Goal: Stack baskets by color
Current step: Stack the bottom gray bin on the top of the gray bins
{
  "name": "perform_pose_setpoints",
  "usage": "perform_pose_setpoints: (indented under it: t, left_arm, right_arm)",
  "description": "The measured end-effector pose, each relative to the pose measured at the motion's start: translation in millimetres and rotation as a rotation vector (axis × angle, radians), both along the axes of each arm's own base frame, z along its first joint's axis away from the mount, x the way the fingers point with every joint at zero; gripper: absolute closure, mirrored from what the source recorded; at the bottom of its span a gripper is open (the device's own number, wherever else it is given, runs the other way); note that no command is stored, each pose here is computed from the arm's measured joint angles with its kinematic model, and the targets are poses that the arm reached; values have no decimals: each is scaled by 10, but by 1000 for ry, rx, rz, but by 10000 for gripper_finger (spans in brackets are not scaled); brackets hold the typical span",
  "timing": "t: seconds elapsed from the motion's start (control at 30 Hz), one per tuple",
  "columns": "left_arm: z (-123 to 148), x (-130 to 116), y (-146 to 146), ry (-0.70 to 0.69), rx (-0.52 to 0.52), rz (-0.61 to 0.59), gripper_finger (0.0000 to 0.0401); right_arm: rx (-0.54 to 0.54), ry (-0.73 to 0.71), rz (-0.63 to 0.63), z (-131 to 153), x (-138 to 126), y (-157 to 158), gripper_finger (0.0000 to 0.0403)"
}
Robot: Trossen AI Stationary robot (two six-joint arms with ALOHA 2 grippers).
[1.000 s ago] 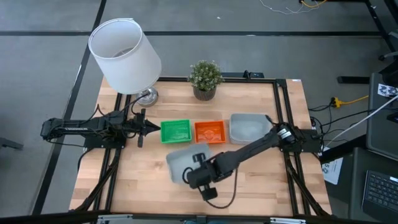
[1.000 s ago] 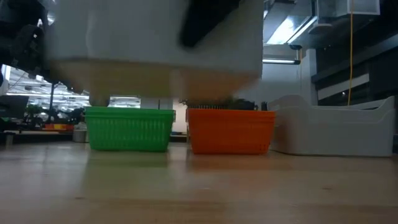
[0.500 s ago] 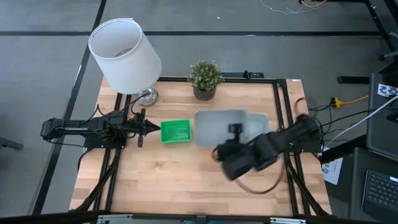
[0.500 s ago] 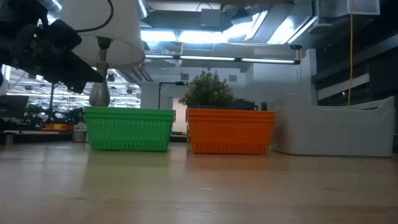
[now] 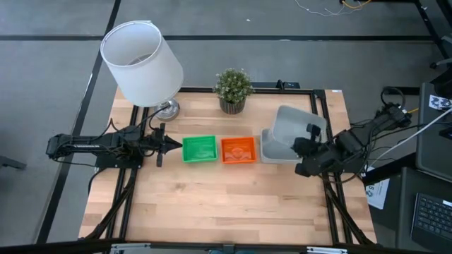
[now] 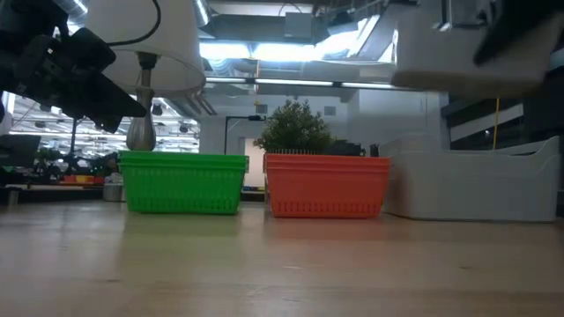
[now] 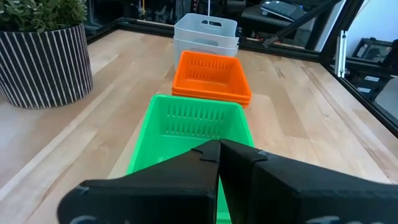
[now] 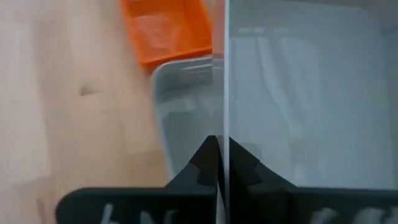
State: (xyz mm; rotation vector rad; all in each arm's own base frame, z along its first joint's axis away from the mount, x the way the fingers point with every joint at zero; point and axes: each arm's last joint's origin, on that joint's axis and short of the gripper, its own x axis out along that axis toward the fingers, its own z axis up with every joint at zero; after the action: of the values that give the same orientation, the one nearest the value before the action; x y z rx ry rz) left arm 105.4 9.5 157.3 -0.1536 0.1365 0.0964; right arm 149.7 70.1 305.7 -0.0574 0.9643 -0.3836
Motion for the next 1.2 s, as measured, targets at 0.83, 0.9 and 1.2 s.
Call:
perform_pose_setpoints:
  t: [0.83, 0.9, 1.2]
  left_arm:
    - [0, 0, 0, 0, 0, 0, 401]
    - [0, 0, 0, 0, 0, 0, 401]
    - [0, 0, 0, 0, 0, 0, 401]
  right_arm:
    - [166, 55, 187, -661, -18, -216, 393]
    - [168, 64, 212, -663, -19, -211, 385]
    - [178, 46, 221, -653, -2, -203, 381]
